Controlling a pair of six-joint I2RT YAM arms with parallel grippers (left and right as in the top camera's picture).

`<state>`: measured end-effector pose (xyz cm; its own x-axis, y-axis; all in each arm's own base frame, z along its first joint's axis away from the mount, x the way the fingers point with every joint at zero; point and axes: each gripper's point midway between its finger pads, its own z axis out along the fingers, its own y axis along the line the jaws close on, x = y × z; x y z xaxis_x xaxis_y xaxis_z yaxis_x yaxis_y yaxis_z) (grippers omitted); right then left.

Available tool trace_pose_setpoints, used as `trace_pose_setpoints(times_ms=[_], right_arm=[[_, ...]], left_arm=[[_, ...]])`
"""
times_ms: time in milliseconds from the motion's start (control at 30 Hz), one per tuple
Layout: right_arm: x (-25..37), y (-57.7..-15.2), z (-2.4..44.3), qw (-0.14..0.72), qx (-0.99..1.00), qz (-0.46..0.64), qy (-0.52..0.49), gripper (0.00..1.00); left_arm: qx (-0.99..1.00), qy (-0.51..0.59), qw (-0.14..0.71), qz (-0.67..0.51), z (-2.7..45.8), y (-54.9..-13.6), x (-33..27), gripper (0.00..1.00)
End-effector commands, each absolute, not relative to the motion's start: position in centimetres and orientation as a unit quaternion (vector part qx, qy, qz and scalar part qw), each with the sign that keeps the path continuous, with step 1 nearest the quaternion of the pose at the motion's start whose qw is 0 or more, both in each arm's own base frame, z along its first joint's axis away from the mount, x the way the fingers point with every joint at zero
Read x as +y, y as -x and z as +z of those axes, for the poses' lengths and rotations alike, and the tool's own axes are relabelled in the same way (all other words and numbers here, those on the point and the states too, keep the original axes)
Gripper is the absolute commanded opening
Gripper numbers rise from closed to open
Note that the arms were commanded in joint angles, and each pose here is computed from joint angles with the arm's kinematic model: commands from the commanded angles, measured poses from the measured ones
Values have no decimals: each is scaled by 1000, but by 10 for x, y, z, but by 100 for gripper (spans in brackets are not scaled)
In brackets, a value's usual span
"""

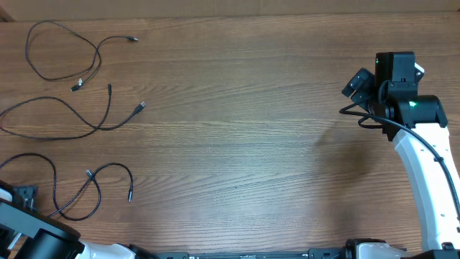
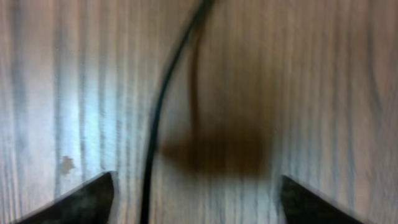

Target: Untangle cables

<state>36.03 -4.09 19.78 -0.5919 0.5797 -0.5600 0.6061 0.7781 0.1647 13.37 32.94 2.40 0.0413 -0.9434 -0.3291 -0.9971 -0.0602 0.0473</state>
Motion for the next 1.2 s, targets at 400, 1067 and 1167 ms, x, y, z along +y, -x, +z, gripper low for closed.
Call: trace_pose_setpoints(times_ms=[400,1067,1167], right_arm=[[-42,-362,204,315,888,-19,-335,100],[-18,-363,200,294,901,45,-317,100],[14,-354,200,255,915,123,-286,100]], left_arm=[[773,549,275,-161,202,-286,256,100],[893,-15,400,-207,335,-322,-68,99],[869,-23,453,-196,369,-290,-65,100]])
